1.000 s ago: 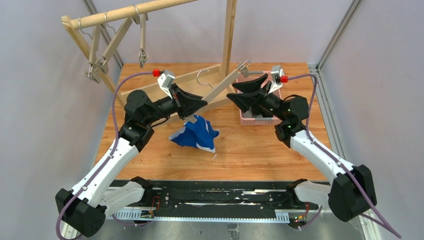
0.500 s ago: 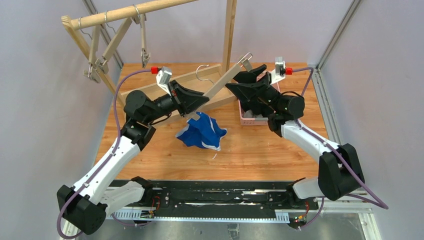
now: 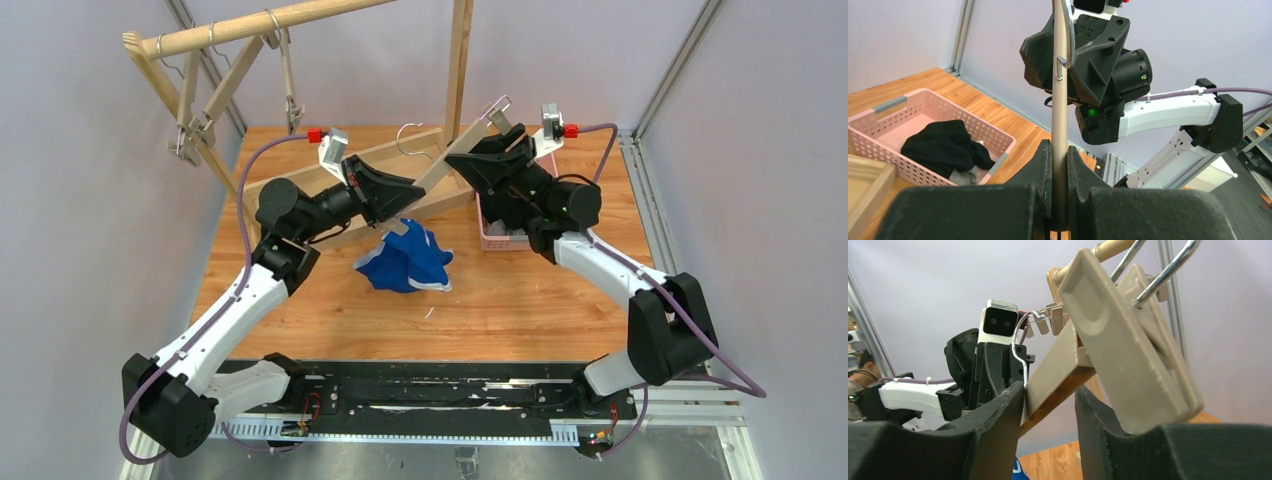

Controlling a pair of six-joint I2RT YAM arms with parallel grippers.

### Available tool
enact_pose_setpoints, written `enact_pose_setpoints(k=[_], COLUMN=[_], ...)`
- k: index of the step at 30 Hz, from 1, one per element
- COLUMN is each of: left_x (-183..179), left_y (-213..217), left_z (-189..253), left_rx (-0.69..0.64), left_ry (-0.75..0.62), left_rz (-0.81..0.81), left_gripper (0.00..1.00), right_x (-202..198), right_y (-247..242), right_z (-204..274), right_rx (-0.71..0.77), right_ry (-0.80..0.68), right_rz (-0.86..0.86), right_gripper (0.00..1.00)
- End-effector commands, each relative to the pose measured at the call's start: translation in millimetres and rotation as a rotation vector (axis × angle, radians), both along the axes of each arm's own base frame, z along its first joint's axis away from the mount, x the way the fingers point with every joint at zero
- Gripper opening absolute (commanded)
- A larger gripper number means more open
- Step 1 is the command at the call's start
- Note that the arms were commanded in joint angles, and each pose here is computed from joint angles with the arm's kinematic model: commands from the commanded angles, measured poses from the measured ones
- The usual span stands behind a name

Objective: Remove the underwear clipped to the hanger

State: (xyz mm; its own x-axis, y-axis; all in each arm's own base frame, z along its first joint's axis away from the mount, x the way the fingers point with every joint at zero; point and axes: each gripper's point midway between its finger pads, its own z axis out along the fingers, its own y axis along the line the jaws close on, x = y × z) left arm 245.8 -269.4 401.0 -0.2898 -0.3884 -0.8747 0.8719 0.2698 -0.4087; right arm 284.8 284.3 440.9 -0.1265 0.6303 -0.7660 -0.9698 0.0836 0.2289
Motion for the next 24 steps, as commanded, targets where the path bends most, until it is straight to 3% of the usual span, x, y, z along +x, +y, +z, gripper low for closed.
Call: enact_pose_setpoints(k=[1, 4, 7, 15, 18, 21, 24], left_x=[-4.2, -1.9, -0.4, -0.3, -0.5, -2.9, -7.6], left_y=[-3.3, -4.0, -6.4, -8.8, -7.0, -3.6, -0.7], left_z=[19.5, 19.1, 16.2, 11.2, 8.4, 6.8, 7.4], left_rx=[-0.043, -0.054, -0.054, -0.049, -0.050, -0.050, -0.042], left_ry=[-0.058, -0.054, -0.046, -0.042, -0.038, -0.050, -0.075], left_rz=[-0.014, -0.007, -0.012, -0.024, -0.014, 0.001, 0.005], left_gripper=[0.00, 0.00, 0.00, 0.02, 0.18, 0.44, 0.54], right_x=[-14.3, -13.3, -12.3, -20.1, -24.4, -30.1, -36.6], right_y=[6.2, 9.7, 13.4, 15.1, 13.6, 11.8, 9.4], right_z=[20.8, 19.4, 19.6, 22.3, 24.0, 26.0, 29.3], right_rx=[0.032, 0.024, 0.016, 0.012, 0.015, 0.012, 0.011], right_ry=[-0.072, -0.070, -0.063, -0.101, -0.113, -0.126, -0.139], right_rz=[0.052, 0.057, 0.071, 0.086, 0.091, 0.098, 0.102], right_gripper=[0.39, 0.27, 0.02, 0.01, 0.01, 0.01, 0.01])
